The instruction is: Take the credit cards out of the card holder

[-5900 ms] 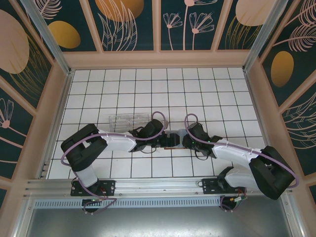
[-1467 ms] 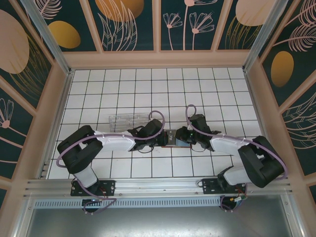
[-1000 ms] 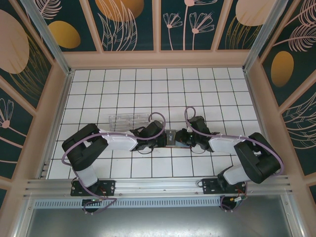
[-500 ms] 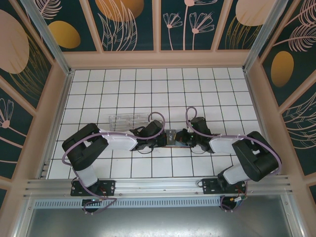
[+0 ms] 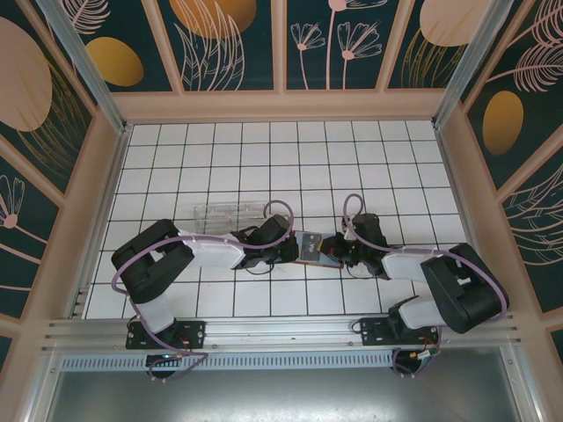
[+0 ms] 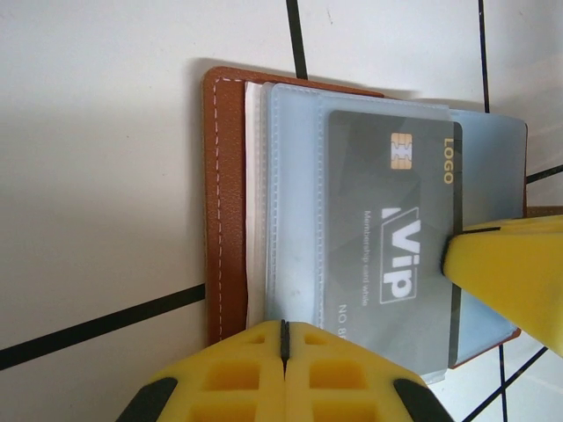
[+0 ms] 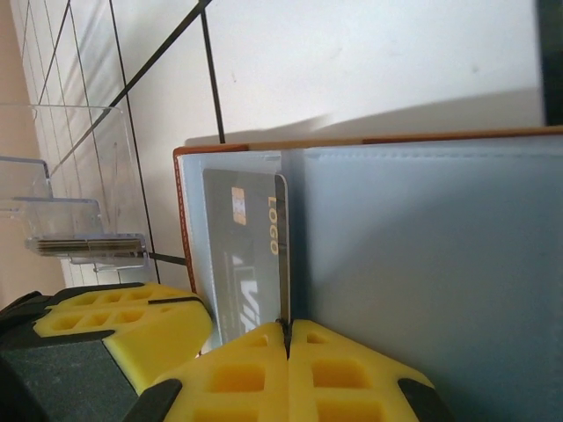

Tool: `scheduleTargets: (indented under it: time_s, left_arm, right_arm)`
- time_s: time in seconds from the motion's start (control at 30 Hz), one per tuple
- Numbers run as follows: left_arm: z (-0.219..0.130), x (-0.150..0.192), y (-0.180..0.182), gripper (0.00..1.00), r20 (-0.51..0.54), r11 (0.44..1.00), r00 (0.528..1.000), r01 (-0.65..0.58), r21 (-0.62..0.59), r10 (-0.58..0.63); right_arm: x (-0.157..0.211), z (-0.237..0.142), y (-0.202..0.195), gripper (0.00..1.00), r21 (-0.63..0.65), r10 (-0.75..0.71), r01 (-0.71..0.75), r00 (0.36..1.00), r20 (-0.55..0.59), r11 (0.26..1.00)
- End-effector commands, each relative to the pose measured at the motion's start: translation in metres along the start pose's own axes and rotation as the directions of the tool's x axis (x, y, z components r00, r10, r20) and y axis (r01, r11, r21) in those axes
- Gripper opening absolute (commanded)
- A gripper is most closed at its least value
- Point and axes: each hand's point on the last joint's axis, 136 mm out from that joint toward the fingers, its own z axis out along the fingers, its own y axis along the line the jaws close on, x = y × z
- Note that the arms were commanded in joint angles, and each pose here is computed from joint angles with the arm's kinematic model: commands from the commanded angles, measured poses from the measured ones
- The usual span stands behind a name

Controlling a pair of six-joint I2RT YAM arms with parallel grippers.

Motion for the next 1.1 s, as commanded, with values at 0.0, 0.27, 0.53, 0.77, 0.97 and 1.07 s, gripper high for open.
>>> scheduleTargets:
  time_s: [0.0, 0.27, 0.53, 0.77, 0.97, 1.07]
  left_arm:
    - [0.002, 0.010, 0.027, 0.01, -0.027, 0.996, 0.999, 0.029, -0.079, -0.032]
    - [-0.009, -0.006, 0.003, 0.00, 0.012, 1.000, 1.000, 0.005, -0.020, -0.005]
    - [-0.014, -0.020, -0.034, 0.06, 0.029, 0.994, 0.998, -0.052, 0.098, 0.049]
    - [0.001, -0.021, -0.037, 0.06, 0.010, 0.993, 0.998, -0.062, 0.096, 0.061]
    - [0.015, -0.012, -0.012, 0.03, -0.031, 0.999, 0.999, -0.039, -0.010, 0.038]
    - [0.019, -0.006, 0.000, 0.01, -0.047, 0.999, 0.999, -0.008, -0.044, 0.006]
  right_arm:
    - [0.003, -0.004, -0.010, 0.00, 0.017, 0.021, -0.021, 1.000, 0.002, 1.000]
    - [0.004, -0.002, -0.009, 0.00, 0.007, 0.016, -0.016, 1.000, -0.004, 1.000]
    - [0.002, -0.001, -0.005, 0.00, -0.013, 0.009, -0.009, 1.000, -0.005, 1.000]
    - [0.002, 0.002, -0.003, 0.00, -0.021, 0.010, -0.010, 1.000, -0.014, 1.000]
    - [0.004, 0.004, -0.009, 0.00, -0.013, 0.003, -0.003, 1.000, -0.014, 1.000]
    - [0.007, 0.004, -0.012, 0.00, -0.018, 0.007, -0.007, 1.000, -0.019, 1.000]
